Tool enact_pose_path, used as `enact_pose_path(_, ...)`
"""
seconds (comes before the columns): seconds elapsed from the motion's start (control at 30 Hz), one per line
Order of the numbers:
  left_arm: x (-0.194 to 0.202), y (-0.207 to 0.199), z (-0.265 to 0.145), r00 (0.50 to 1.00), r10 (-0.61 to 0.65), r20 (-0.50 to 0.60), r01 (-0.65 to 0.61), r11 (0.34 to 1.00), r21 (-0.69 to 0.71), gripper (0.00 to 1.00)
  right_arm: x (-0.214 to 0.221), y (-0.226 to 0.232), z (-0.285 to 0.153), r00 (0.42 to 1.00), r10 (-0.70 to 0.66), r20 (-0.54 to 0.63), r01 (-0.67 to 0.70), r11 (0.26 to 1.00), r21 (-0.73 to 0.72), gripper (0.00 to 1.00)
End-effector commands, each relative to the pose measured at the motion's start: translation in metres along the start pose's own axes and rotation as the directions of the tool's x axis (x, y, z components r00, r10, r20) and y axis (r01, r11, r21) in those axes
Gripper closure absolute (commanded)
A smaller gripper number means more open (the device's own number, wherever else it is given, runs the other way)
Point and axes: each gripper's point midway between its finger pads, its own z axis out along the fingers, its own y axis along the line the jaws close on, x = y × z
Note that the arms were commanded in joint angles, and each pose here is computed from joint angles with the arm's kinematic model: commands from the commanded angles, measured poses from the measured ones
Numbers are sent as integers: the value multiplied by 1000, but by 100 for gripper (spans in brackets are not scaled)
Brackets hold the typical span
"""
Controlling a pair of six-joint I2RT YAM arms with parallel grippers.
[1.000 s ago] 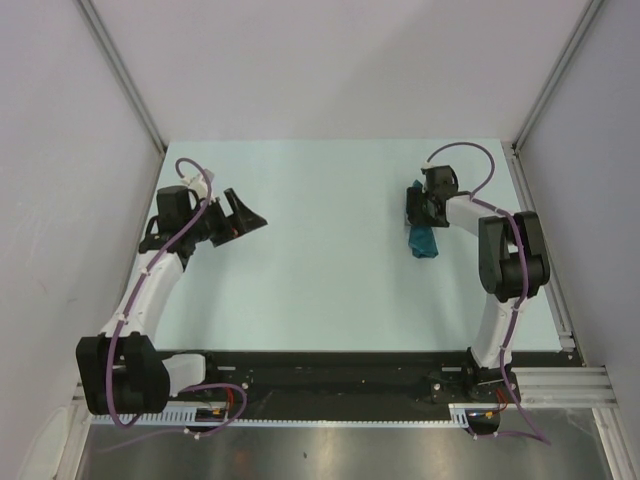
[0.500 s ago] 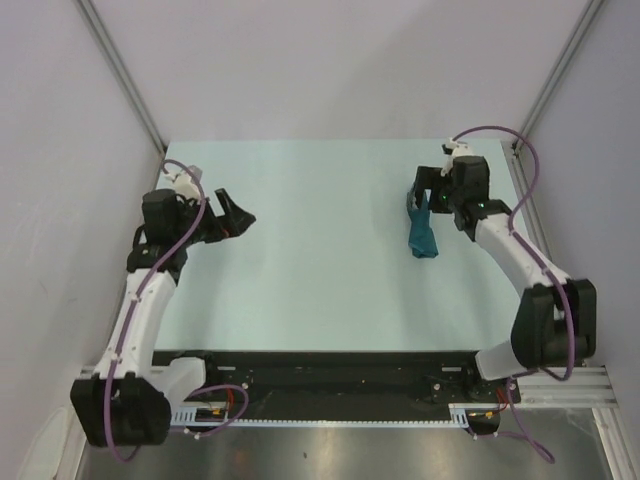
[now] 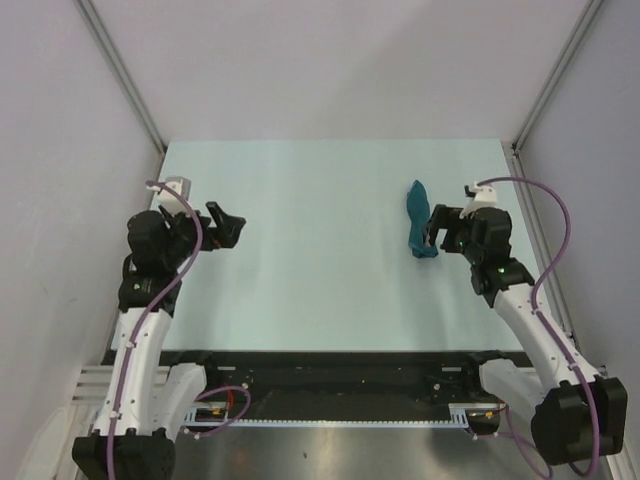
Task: Fold the napkin, place the utensils inside, and roll it up
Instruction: Roll the napkin with the utensil
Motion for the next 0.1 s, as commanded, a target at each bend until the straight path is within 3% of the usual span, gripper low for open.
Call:
enact_pose_path(0.0, -13, 5, -2, 997, 46, 63, -45, 999, -21, 0, -11, -2, -3, 997, -25, 69, 24, 1000, 11, 6)
enact_pose_path(0.07, -14, 9, -3, 998, 39, 58, -36, 998, -53, 0, -11, -1, -3, 997, -26, 66, 26, 1000, 5, 6)
